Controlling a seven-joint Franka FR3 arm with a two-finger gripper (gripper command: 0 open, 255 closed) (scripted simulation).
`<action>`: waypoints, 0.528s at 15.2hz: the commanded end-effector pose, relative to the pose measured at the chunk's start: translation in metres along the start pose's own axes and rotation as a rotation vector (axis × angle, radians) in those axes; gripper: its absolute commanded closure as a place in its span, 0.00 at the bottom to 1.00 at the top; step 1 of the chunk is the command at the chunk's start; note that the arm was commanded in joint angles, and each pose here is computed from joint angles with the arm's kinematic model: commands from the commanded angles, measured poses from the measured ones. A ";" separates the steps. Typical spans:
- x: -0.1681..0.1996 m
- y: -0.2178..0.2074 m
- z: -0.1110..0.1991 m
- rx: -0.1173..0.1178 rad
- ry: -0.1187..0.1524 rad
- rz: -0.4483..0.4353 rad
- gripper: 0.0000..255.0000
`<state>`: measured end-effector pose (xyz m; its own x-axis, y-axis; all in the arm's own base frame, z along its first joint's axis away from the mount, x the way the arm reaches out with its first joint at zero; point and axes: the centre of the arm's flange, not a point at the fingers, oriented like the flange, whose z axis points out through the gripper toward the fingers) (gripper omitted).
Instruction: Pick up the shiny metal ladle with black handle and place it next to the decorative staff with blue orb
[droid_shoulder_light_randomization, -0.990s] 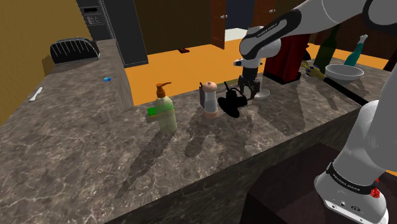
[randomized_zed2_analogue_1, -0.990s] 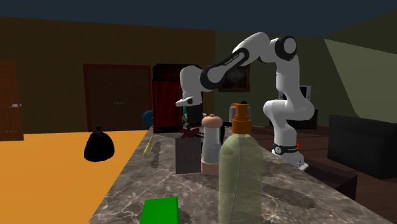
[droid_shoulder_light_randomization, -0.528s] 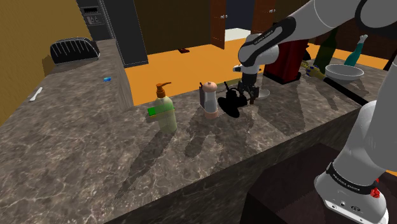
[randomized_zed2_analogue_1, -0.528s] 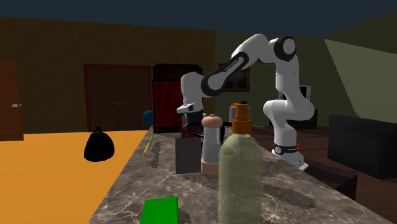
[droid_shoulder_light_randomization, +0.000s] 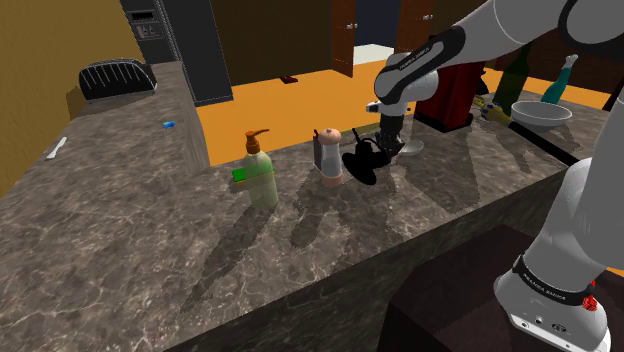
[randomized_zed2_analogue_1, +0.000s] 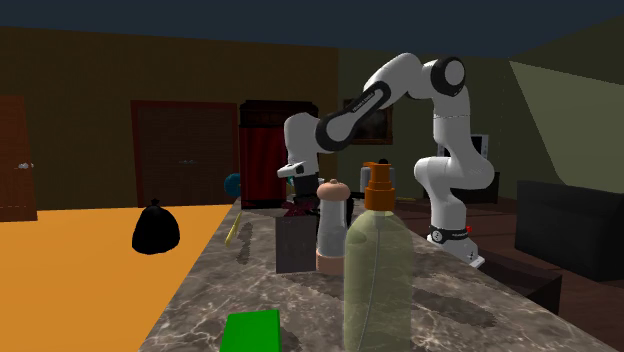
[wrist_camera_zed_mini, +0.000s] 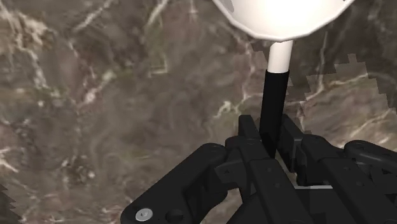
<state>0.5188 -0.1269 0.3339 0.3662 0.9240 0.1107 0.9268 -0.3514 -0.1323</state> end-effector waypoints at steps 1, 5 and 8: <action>0.000 -0.001 0.002 0.005 -0.001 0.000 1.00; 0.000 0.000 0.003 0.005 -0.001 0.000 1.00; 0.000 -0.001 -0.003 0.005 -0.001 0.000 1.00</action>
<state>0.5184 -0.1267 0.3358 0.3660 0.9240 0.1104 0.9266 -0.3509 -0.1349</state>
